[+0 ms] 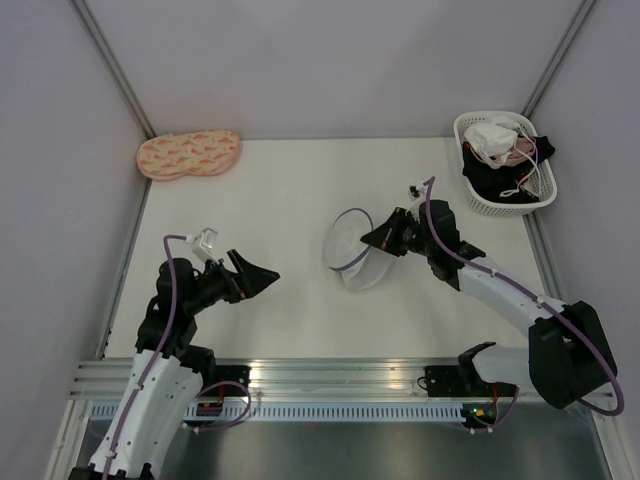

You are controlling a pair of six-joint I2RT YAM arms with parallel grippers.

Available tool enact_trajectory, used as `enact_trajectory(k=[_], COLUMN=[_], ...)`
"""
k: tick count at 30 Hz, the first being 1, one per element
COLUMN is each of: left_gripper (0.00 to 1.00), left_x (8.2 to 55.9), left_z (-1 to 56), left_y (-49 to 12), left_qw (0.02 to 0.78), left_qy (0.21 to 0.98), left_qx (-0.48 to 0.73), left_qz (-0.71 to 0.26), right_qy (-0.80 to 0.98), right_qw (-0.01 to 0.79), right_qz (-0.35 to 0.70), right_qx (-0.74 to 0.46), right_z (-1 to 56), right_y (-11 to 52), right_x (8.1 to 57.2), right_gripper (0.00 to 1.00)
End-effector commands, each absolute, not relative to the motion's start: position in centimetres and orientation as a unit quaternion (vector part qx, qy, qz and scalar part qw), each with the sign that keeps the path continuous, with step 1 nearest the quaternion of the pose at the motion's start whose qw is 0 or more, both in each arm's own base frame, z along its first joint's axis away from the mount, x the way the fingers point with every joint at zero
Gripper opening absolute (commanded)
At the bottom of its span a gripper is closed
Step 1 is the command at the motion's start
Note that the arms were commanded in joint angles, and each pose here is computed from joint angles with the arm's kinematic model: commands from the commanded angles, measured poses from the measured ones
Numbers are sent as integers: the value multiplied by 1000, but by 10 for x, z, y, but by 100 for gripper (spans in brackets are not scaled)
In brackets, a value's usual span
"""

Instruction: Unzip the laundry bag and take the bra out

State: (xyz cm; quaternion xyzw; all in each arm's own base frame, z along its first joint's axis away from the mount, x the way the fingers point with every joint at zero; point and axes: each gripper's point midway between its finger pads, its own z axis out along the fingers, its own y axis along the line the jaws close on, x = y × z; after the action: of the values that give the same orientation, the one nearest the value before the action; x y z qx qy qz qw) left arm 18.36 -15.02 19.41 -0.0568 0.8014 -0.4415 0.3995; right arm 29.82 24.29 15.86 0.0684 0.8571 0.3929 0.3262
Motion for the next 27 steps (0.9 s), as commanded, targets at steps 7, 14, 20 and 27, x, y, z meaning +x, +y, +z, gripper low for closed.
enact_trajectory(k=[7, 14, 20, 27], left_gripper=[100, 100, 99, 100], left_x=[193, 202, 226, 248], left_z=[230, 207, 141, 136], left_y=[-181, -189, -189, -178], left_qw=[434, 400, 330, 364], left_qy=[662, 651, 743, 764], left_qx=[-24, -28, -78, -97], left_qz=[-611, -645, -577, -523], right_qy=[634, 600, 600, 602], right_qw=[222, 167, 170, 167], right_qz=[741, 781, 781, 781], right_qx=[2, 41, 30, 29], right_z=[246, 226, 235, 230], right_y=[273, 269, 266, 260], right_x=[234, 232, 233, 233], right_gripper=[0, 1, 1, 0])
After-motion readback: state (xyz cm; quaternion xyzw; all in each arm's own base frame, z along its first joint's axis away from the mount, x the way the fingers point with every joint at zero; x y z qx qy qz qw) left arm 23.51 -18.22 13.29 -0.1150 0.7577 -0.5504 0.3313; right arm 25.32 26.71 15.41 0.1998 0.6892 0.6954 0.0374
